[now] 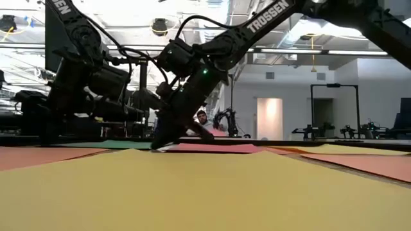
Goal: Organize paper
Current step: Stack the green paper on top of the green paper
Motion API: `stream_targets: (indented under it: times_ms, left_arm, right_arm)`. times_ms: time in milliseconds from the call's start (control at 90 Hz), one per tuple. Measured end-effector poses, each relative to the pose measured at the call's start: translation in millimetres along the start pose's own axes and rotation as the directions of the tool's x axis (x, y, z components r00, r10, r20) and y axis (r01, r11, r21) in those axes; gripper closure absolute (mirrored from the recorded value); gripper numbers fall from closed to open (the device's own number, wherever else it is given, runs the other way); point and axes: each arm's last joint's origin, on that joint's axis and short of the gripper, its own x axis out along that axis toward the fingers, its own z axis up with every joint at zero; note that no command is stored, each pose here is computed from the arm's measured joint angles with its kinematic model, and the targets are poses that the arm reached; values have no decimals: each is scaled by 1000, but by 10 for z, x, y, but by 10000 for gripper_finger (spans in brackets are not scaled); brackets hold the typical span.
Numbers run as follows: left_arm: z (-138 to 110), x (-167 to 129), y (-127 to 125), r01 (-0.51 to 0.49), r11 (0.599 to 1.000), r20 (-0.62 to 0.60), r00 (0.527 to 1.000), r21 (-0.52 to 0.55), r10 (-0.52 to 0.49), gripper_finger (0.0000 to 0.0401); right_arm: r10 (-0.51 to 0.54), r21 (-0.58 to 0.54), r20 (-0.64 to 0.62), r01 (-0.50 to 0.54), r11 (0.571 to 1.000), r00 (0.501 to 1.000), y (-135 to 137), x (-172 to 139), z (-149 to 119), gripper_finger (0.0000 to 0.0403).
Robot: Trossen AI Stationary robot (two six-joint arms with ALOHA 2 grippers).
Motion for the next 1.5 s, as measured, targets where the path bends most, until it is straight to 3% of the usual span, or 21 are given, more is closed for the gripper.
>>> stream_targets:
  times_ms: [956,1322,1500]
  left_arm:
    - [19,-96,32,-55,998,-21,998,22,56,401]
    - [41,-1,119,-98,995,-33,995,10,98,401]
    - [74,23,106,-63,998,-27,998,25,63,401]
  right_arm:
    - [4,-45,-24,-5,999,1000,-42,4,15,403]
    - [2,-64,-23,-3,998,1000,-35,-6,21,403]
    - [-12,-75,-38,9,997,999,-39,-34,64,403]
